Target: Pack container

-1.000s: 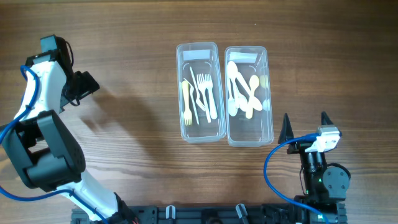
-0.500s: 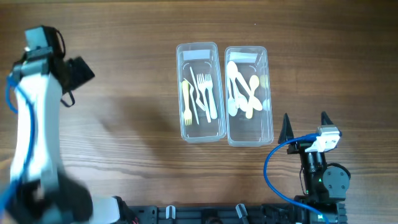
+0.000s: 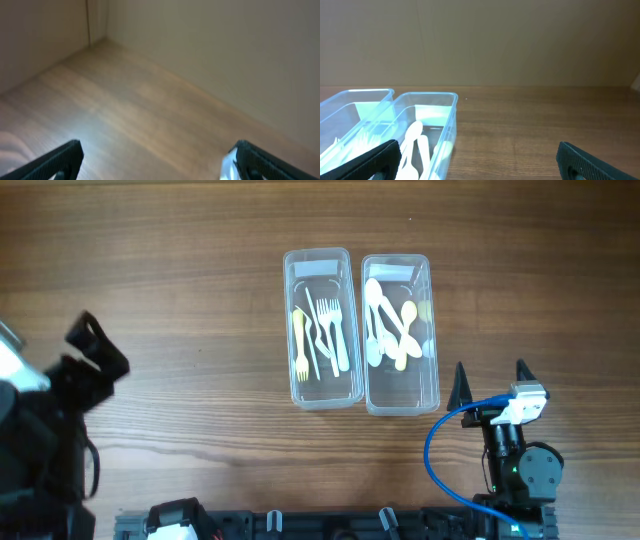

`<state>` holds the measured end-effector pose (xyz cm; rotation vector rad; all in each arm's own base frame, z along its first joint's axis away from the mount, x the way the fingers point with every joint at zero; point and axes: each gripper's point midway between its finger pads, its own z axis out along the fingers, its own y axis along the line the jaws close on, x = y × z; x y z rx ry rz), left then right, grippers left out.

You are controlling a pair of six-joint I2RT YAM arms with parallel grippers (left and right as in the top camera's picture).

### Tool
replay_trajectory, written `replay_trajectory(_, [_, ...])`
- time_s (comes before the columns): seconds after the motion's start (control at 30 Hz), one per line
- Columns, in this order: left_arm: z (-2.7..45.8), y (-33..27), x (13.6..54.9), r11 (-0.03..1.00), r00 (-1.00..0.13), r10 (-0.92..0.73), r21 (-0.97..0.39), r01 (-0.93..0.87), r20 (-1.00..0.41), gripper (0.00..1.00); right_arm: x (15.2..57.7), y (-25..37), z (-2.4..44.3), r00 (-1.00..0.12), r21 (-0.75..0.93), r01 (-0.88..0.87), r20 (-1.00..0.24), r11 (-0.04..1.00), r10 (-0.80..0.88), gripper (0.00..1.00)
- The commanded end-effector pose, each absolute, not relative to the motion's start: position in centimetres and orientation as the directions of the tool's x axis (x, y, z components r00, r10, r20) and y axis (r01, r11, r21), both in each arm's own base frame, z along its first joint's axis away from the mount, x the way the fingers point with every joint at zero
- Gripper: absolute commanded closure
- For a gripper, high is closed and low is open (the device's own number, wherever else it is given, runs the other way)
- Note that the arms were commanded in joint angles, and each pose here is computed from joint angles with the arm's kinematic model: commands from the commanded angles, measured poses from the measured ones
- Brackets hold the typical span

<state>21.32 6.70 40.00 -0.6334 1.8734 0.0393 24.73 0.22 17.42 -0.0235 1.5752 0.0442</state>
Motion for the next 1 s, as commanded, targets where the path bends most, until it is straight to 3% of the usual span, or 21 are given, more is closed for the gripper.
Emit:
replay_trajectory(0.0, [38.3,4.3,19.8,0.883,-0.343,-0.426,-0.300,-0.361,-0.837,0.00,24.6,0.4,17.8,0.013,-0.002,-0.057,-1.000,0.998,-0.001,0.00])
replay_trajectory(0.17, [35.1,3.8,17.8,0.874,-0.463,-0.452,-0.277,-0.398,-0.762,0.00,24.6,0.4,17.8,0.013,-0.002,-0.057,-1.000,0.998,-0.001,0.00])
replay_trajectory(0.23, [34.6,3.7,17.4,0.854,-0.460,-0.490,-0.304,-0.422,-0.740,0.00,24.6,0.4,17.8,0.013,-0.002,-0.057,-1.000,0.998,-0.001,0.00])
replay_trajectory(0.5, [33.3,3.3,16.8,0.833,-0.315,-0.525,-0.401,-0.381,-0.791,0.00,24.6,0.4,17.8,0.013,-0.002,-0.057,-1.000,0.998,-0.001,0.00])
replay_trajectory(0.97, [23.5,2.5,22.0,0.845,-0.149,-0.522,-0.486,-0.223,-0.840,0.00,24.6,0.4,17.8,0.013,-0.002,-0.057,-1.000,0.998,-0.001,0.00])
